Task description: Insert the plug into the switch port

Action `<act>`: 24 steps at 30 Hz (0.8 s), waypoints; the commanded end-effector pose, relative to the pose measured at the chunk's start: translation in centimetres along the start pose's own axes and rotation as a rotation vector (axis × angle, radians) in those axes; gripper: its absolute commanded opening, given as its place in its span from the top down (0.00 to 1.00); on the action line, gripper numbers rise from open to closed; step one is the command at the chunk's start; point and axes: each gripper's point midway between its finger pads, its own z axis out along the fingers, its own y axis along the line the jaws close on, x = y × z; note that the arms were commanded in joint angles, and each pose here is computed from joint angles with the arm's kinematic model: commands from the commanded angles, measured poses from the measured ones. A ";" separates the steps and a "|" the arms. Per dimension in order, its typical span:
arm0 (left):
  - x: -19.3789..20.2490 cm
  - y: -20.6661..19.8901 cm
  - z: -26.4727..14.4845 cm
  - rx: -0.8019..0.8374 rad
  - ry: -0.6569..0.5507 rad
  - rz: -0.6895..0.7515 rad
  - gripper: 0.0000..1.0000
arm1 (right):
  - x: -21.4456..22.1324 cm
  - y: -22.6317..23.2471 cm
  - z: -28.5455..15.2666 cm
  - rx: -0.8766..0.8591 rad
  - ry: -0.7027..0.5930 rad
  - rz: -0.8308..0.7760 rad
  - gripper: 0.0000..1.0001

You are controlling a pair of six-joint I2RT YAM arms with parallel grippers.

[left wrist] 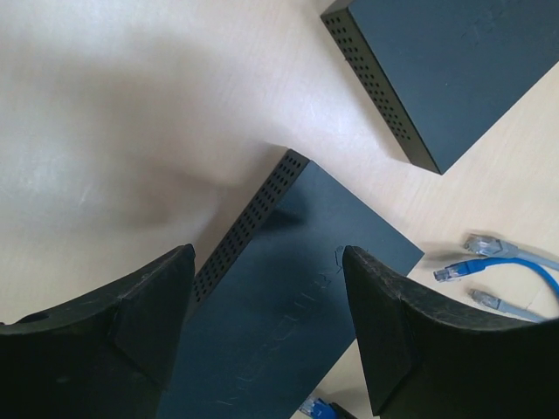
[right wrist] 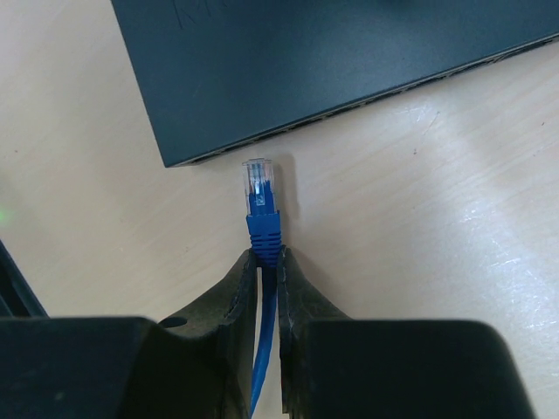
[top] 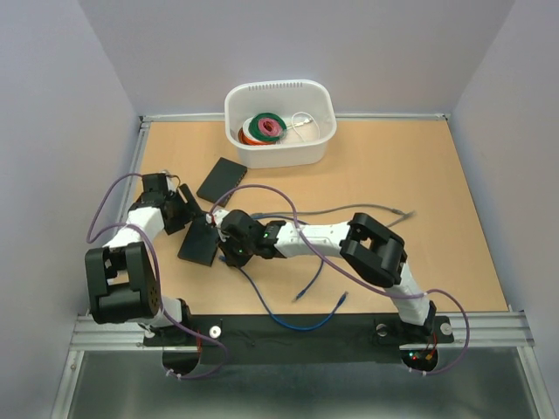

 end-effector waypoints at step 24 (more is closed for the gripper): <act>1.9 -2.4 0.6 0.056 0.055 0.069 0.21 | -3.6 0.0 0.9 0.063 -0.044 -0.018 1.00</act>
